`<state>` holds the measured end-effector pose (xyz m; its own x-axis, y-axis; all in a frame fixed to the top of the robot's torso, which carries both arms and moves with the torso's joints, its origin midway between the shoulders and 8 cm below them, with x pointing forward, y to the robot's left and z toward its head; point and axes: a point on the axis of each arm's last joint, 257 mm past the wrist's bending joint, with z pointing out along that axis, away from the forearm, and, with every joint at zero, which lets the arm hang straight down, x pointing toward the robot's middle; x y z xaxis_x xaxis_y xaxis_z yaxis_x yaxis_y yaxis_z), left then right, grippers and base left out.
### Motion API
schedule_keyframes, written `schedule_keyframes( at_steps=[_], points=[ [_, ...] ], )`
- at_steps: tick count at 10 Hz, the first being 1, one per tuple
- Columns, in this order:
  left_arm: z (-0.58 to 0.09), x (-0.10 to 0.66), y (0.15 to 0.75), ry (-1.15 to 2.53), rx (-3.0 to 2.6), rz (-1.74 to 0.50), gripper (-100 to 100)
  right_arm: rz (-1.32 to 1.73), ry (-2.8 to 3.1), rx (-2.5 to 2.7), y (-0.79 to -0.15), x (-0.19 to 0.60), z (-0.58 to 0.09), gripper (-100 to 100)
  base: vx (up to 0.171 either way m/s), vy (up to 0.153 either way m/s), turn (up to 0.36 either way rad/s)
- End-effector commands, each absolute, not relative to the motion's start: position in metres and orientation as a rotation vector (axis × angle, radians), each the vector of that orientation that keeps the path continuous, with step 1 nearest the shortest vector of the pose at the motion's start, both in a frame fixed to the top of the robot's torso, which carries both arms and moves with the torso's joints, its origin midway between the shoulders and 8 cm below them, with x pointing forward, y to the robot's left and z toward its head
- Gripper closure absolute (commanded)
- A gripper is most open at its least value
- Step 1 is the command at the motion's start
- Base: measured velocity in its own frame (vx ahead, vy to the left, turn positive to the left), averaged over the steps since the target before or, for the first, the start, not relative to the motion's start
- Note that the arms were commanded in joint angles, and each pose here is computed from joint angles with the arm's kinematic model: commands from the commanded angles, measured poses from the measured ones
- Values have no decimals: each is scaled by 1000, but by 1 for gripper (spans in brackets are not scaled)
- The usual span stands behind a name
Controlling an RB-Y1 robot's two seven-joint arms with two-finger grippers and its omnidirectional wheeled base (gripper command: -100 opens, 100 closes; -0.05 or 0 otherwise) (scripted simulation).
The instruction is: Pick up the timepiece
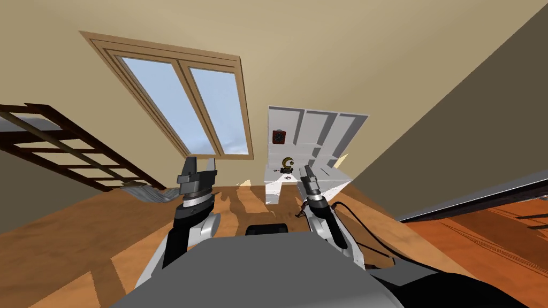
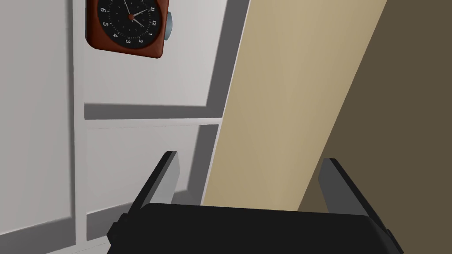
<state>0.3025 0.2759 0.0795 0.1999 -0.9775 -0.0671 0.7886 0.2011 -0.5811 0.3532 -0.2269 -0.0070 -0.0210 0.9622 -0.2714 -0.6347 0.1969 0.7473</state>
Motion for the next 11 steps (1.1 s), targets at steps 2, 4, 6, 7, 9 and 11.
schedule_keyframes(
  at_steps=[2,4,6,7,9,11],
  points=[
    [80,303,276,478,-474,-1301,0,1305,971,438,-222,360,-25,-100,-64,17,171],
    [80,303,276,478,-474,-1301,0,1220,1113,388,-214,368,-62,-100,-82,35,314],
    [79,302,276,478,-475,-1301,0,1166,1203,342,-212,371,-84,-100,-72,41,175],
    [80,303,276,478,-474,-1301,0,1163,1215,329,-211,370,-85,-100,-53,31,129],
    [80,302,276,478,-474,-1301,0,1107,1299,286,-211,372,-108,-100,-36,23,185],
    [80,302,276,478,-474,-1301,0,1047,1383,240,-212,372,-132,-100,-31,24,203]
  ],
)
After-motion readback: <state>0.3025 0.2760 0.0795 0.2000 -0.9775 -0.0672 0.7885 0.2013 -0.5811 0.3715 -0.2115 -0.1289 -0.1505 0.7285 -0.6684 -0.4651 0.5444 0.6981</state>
